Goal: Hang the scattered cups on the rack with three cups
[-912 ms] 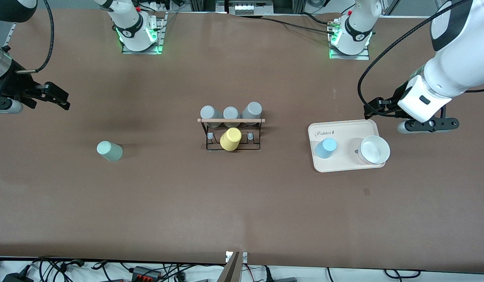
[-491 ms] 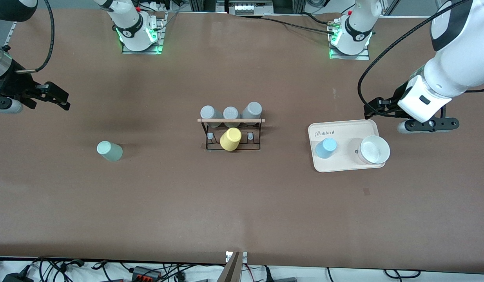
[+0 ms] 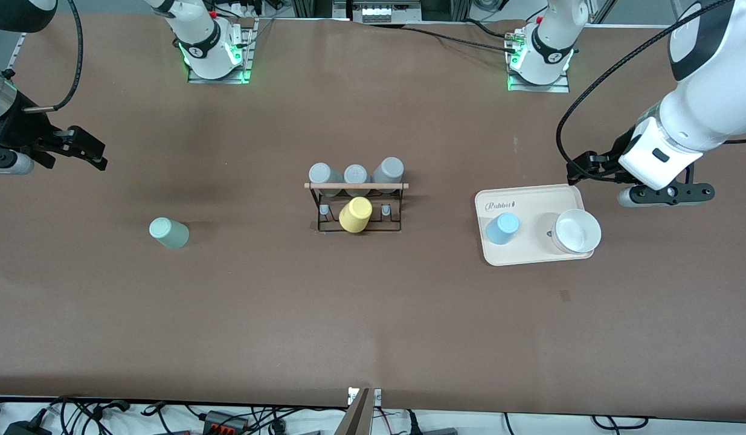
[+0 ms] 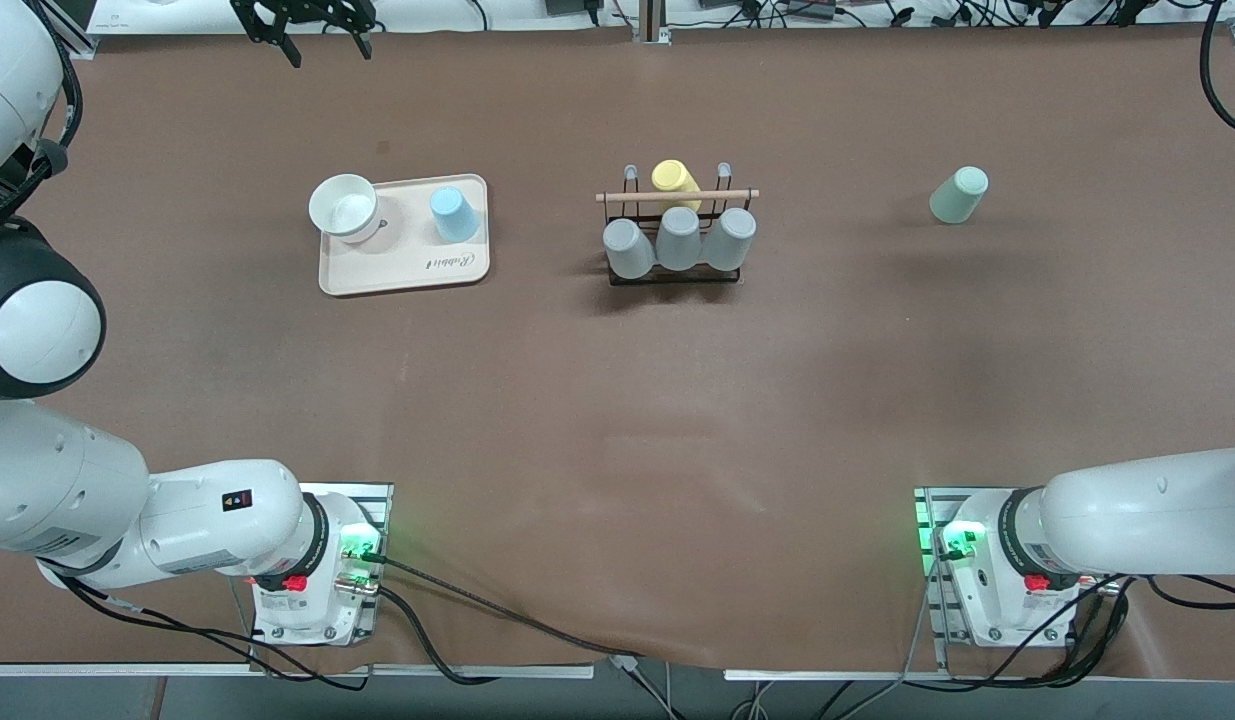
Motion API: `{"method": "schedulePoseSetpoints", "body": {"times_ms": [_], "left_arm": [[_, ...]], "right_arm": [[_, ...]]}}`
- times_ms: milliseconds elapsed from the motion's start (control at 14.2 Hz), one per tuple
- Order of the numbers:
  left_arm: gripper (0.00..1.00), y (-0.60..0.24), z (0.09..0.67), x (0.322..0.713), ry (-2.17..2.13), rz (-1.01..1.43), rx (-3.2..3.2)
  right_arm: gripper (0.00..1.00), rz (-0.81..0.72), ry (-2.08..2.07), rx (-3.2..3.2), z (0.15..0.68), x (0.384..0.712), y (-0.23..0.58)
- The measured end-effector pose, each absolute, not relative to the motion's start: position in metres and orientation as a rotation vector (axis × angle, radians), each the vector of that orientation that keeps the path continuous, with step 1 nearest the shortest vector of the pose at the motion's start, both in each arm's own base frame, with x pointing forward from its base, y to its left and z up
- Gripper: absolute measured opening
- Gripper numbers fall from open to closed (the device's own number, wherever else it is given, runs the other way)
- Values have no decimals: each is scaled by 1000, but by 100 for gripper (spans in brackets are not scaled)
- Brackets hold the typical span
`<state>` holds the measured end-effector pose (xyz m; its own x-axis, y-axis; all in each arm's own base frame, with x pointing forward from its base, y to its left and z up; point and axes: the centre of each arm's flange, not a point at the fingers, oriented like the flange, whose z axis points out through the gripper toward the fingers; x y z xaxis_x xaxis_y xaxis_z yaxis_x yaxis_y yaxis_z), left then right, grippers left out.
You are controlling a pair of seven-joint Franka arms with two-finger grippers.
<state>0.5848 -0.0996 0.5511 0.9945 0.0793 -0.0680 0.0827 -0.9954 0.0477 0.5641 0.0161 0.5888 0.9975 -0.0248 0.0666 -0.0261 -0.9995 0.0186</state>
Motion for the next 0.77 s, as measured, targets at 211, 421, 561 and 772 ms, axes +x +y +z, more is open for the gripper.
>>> {"method": "schedulePoseSetpoints", "body": {"times_ms": [211, 421, 561, 772], "left_arm": [[100, -100, 551, 585, 125, -102, 3087], [100, -100, 551, 585, 125, -101, 3087], [100, -100, 551, 585, 124, -101, 3087], [100, -101, 551, 585, 122, -100, 3087]], "right_arm": [[100, 100, -36, 3120, 589, 564, 17], [100, 76, -36, 3120, 588, 562, 18], [100, 73, -35, 3120, 587, 562, 18], [100, 72, -35, 3120, 587, 562, 18]]}}
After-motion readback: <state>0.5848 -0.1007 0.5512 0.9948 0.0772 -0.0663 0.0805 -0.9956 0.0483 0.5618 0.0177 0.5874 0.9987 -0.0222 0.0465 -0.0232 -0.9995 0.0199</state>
